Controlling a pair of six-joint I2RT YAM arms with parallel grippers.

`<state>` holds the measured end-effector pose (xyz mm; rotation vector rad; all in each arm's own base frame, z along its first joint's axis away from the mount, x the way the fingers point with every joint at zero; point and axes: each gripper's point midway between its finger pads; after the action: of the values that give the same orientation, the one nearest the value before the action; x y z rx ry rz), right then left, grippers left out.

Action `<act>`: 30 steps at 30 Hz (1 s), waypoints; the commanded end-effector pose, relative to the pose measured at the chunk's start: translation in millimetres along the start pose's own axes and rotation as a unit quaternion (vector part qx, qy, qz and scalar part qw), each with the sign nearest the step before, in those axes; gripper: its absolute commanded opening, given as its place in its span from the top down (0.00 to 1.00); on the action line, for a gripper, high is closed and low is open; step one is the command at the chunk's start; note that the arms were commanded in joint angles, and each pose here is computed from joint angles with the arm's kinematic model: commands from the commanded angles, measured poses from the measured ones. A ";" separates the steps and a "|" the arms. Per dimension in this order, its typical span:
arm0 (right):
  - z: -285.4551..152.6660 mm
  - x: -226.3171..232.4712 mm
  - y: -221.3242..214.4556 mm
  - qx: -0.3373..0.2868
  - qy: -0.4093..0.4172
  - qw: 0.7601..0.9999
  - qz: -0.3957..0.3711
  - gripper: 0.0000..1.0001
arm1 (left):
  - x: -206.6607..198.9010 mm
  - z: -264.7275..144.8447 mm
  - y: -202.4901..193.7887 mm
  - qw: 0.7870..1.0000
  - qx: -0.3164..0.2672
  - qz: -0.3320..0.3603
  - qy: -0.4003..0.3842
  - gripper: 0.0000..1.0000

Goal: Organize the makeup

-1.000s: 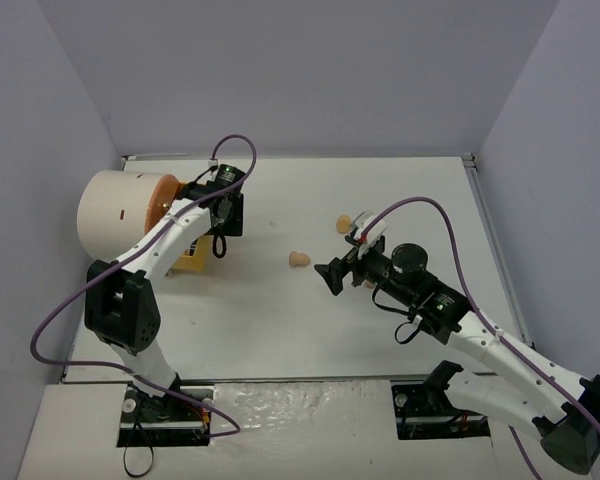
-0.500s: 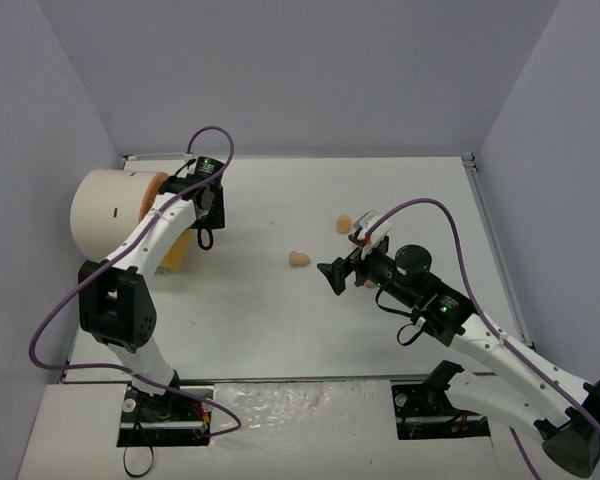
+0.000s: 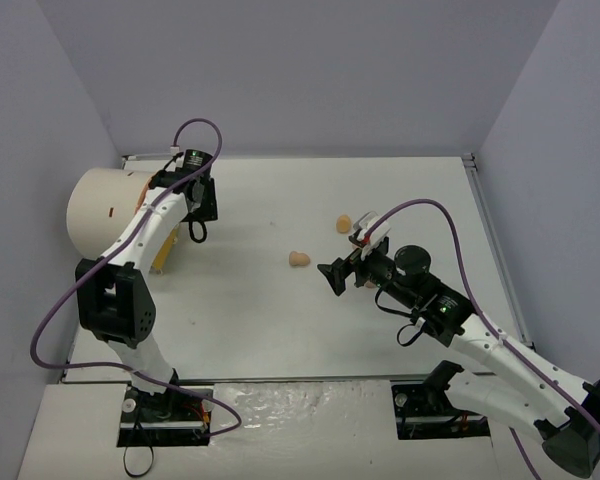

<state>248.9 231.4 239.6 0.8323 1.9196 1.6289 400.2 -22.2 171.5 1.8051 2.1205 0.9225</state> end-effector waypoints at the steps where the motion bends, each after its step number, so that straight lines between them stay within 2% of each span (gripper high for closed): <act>1: -0.6 -5.1 24.0 -0.044 -0.013 0.999 -0.002 0.00 | 25.0 -11.4 28.0 0.999 -0.036 -0.011 0.039 0.19; 13: -2.4 -6.4 24.1 -0.046 -0.017 0.999 -0.001 0.00 | 32.5 1.2 12.5 0.998 -0.017 -0.015 0.057 0.13; 30: -4.6 -6.9 25.6 -0.051 -0.018 0.999 -0.001 0.00 | 53.6 6.2 13.6 0.992 -0.045 -0.014 0.113 0.06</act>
<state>249.0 227.8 236.6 0.8437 1.9102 1.6162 396.3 7.1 150.3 1.8239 2.2062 1.0693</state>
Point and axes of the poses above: each gripper's point midway between its finger pads, its own z axis out along the fingers, its own x axis along the line the jaws close on, y = z × x, and after that the axes turned 2 degrees about z, right-handed
